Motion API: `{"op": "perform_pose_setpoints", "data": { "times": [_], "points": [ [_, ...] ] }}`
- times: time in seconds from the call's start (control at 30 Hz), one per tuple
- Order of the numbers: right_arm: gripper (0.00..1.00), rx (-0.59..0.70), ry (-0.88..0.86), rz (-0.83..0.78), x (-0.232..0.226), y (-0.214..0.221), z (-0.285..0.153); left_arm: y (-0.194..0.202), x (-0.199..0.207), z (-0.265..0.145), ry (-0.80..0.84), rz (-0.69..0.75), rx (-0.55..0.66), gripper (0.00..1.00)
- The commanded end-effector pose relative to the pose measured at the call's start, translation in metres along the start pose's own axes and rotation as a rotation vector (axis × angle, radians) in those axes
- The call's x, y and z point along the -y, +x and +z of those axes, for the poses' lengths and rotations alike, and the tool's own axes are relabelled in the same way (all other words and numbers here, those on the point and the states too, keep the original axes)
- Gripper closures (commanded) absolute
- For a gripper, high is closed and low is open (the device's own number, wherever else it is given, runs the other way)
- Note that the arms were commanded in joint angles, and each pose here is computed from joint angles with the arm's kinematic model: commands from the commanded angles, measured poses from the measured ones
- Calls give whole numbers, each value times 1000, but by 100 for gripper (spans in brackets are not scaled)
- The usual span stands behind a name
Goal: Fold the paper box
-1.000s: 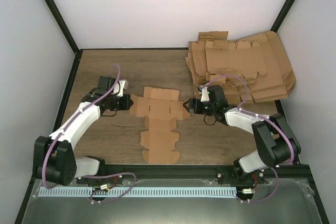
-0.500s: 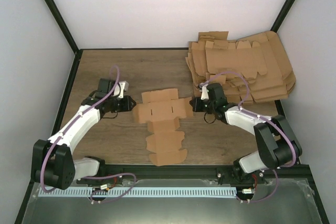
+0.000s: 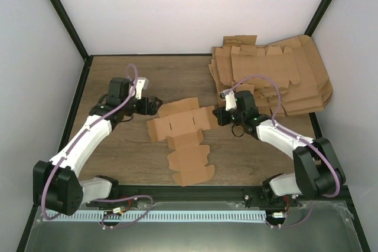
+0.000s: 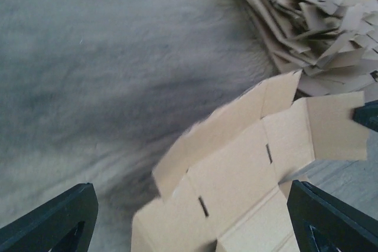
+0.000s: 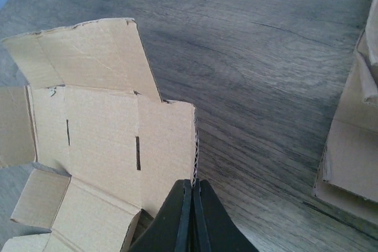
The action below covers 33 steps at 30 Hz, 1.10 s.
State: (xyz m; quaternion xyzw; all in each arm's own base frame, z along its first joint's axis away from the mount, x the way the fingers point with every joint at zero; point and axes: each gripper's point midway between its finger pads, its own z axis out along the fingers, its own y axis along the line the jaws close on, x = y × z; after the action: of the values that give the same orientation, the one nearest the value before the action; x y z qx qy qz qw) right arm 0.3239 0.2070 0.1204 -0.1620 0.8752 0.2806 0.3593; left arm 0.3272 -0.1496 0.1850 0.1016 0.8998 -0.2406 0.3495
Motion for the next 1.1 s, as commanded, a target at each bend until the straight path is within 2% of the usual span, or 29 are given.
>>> {"op": "perform_pose_setpoints", "data": {
  "times": [0.0, 0.1, 0.17, 0.4, 0.6, 0.77, 1.0, 1.07],
  "points": [
    [99, 48, -45, -105, -20, -27, -8, -30, 32, 11, 72, 273, 76, 9],
    [99, 56, -66, -109, -23, -27, -9, -27, 43, 26, 76, 442, 30, 10],
    [99, 56, -79, -107, -25, -27, -8, -32, 39, 31, 41, 457, 17, 10],
    [99, 69, -88, -126, -31, -38, -12, -28, 41, 40, 72, 542, -13, 8],
    [99, 100, -97, -156, -35, -41, -18, -23, 45, 49, 110, 580, -79, 0],
    [99, 118, -104, -165, -37, -42, -22, -14, 50, 53, 146, 648, -115, 0],
    [99, 130, -135, -179, -42, -42, -22, -1, 46, 73, 175, 674, -191, 15],
    [99, 130, -138, -181, -43, -42, -22, -1, 42, 78, 162, 674, -206, 23]
  ]
}}
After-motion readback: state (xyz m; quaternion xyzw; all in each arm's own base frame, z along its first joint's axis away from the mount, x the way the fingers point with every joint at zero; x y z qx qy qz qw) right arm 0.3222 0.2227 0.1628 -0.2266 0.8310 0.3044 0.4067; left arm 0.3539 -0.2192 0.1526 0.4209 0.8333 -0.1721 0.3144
